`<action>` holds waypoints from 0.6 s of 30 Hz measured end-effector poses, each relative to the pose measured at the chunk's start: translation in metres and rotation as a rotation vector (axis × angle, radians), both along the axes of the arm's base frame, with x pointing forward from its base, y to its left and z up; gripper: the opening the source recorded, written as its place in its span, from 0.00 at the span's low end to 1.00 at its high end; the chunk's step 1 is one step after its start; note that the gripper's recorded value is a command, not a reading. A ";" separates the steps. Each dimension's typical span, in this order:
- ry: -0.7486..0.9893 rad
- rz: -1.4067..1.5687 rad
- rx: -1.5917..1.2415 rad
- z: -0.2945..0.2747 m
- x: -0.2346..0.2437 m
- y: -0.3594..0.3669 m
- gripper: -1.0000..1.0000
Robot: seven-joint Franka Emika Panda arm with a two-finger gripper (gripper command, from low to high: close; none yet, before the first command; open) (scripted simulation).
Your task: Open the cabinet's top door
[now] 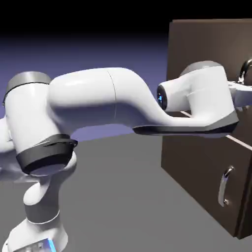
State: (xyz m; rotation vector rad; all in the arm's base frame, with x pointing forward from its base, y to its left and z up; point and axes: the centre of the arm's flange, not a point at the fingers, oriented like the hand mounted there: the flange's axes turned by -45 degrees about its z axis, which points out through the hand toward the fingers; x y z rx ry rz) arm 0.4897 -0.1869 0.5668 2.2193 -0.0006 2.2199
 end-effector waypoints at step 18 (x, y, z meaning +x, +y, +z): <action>0.000 -0.235 0.000 0.000 -0.106 0.047 0.00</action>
